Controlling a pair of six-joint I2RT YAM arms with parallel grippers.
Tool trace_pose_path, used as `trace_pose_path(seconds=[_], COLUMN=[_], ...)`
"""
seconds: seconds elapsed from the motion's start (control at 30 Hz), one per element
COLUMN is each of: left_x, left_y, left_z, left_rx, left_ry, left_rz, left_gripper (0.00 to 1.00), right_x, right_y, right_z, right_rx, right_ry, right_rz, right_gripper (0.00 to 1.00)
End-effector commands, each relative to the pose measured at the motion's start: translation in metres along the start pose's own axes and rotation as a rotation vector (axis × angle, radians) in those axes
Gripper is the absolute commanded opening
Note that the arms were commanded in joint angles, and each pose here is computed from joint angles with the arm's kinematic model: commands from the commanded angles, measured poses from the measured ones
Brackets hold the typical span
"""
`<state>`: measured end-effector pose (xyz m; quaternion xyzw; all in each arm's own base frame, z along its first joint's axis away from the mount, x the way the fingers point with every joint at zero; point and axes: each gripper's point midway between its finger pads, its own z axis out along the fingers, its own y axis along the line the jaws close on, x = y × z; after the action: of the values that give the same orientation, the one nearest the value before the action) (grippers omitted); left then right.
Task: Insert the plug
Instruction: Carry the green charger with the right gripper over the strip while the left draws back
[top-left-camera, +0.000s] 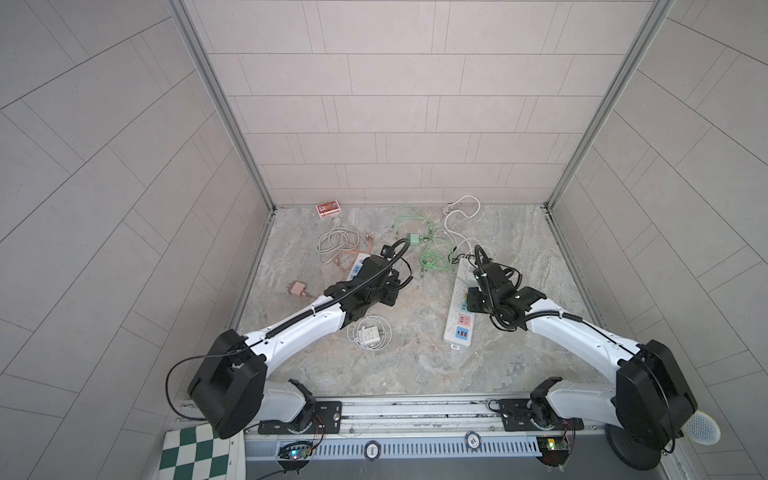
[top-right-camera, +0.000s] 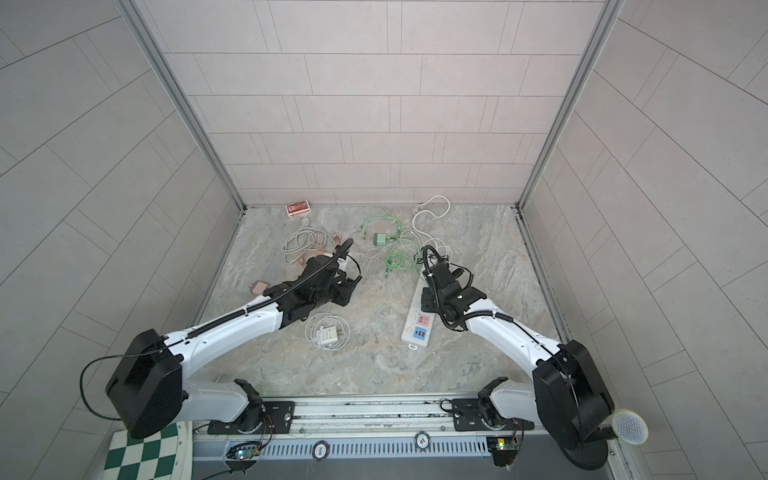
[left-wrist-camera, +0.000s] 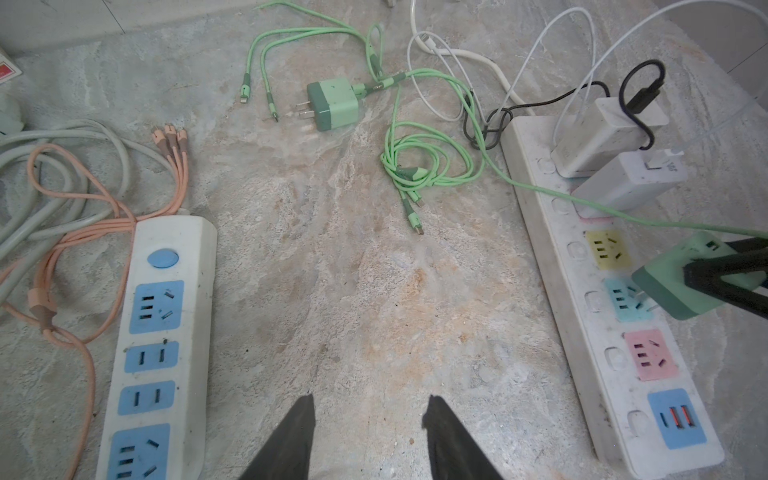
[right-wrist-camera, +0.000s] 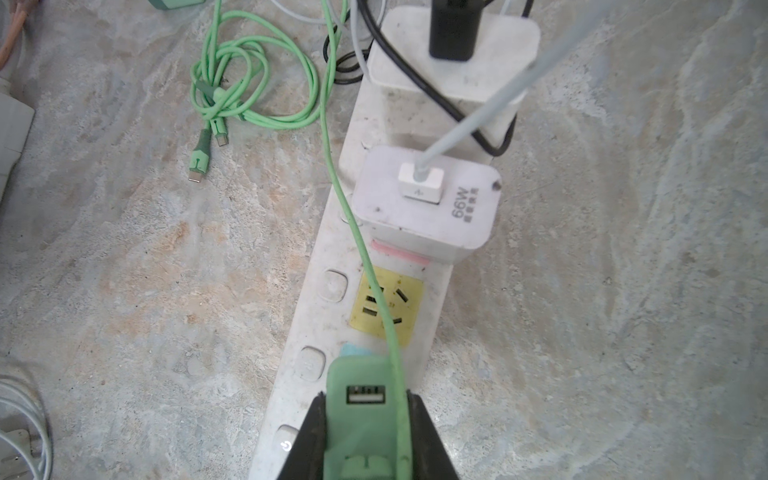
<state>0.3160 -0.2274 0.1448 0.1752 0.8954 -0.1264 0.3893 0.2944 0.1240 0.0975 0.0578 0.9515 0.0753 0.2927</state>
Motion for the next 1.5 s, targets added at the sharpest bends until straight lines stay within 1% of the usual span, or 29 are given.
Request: trace_pose_path(seconds=[0.0,0.27,0.57,0.87,1.03,1.33,1.47], left_x=[-0.008,-0.006,-0.008,-0.005,-0.004,0.0,-0.001], left_y=[0.002,0.005,0.001,0.0,-0.001,-0.006,-0.007], left_z=[-0.008,-0.013,-0.013,-0.01,-0.008,-0.004,-0.005], left_rx=[0.0,-0.003,0.021,0.023,0.034,0.061,0.064], left_ry=[-0.045,-0.06,-0.066,-0.062,-0.059,-0.044,-0.047], left_rz=[-0.019,-0.025,-0.048,-0.055,-0.069,-0.086,-0.087], left_gripper=[0.5,0.51,0.51,0.51,0.51,0.51,0.5], right_x=[-0.015,-0.014,-0.012,-0.006,0.002,0.005,0.011], right_y=[0.003,0.001,0.009,-0.001,-0.001,0.004,0.001], right_z=[-0.006,-0.002,0.006,0.006,0.007,0.006,0.011], right_rx=[0.023,0.058,0.077,0.128,0.129,0.129,0.142], right_ry=[-0.056,-0.09,-0.094,-0.088,-0.078,-0.089,-0.078], right_rz=[0.026,0.052,0.05,0.067,0.08,0.089,0.102], right_gripper=[0.1,0.09,0.09,0.09,0.08,0.08,0.08])
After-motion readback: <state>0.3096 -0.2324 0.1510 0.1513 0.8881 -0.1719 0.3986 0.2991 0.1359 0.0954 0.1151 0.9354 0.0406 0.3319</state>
